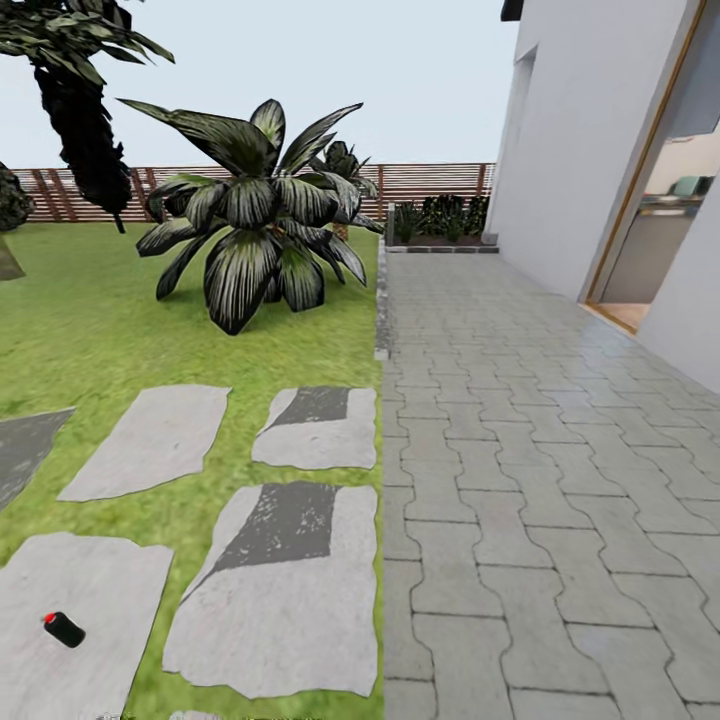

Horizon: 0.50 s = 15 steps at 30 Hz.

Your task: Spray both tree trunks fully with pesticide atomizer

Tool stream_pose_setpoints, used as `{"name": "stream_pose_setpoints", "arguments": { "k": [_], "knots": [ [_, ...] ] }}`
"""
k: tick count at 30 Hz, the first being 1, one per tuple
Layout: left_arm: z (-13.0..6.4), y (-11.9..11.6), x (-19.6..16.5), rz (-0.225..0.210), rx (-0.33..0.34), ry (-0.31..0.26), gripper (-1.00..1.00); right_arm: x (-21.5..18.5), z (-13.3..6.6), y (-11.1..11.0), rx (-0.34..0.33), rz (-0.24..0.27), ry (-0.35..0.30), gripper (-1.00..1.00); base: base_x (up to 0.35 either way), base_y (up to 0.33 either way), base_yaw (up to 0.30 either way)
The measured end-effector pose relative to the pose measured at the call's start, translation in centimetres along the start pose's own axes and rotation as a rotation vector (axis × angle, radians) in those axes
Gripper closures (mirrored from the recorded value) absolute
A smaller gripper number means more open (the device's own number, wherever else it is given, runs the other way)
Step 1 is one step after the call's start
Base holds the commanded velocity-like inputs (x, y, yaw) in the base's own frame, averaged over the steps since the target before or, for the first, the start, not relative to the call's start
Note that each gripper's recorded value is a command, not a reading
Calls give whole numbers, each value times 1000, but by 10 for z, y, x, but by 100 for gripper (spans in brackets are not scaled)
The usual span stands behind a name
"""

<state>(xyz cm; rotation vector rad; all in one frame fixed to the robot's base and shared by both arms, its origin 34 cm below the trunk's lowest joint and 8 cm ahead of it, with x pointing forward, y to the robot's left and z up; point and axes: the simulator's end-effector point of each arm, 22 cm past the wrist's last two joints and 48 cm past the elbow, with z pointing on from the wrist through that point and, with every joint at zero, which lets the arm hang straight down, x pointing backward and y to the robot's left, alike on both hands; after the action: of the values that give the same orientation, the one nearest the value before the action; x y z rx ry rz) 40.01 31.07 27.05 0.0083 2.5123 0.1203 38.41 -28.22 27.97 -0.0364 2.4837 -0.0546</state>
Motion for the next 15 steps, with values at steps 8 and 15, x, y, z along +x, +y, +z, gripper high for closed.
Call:
{"name": "stream_pose_setpoints", "arguments": {
  "k": [8,15],
  "knots": [
    [0,0,0,0,0,0,-100,0,0,0,0,0,0,-100,0,0,277],
    [0,0,0,0,0,0,-100,0,0,0,0,0,0,-100,0,0,277]
  ]
}}
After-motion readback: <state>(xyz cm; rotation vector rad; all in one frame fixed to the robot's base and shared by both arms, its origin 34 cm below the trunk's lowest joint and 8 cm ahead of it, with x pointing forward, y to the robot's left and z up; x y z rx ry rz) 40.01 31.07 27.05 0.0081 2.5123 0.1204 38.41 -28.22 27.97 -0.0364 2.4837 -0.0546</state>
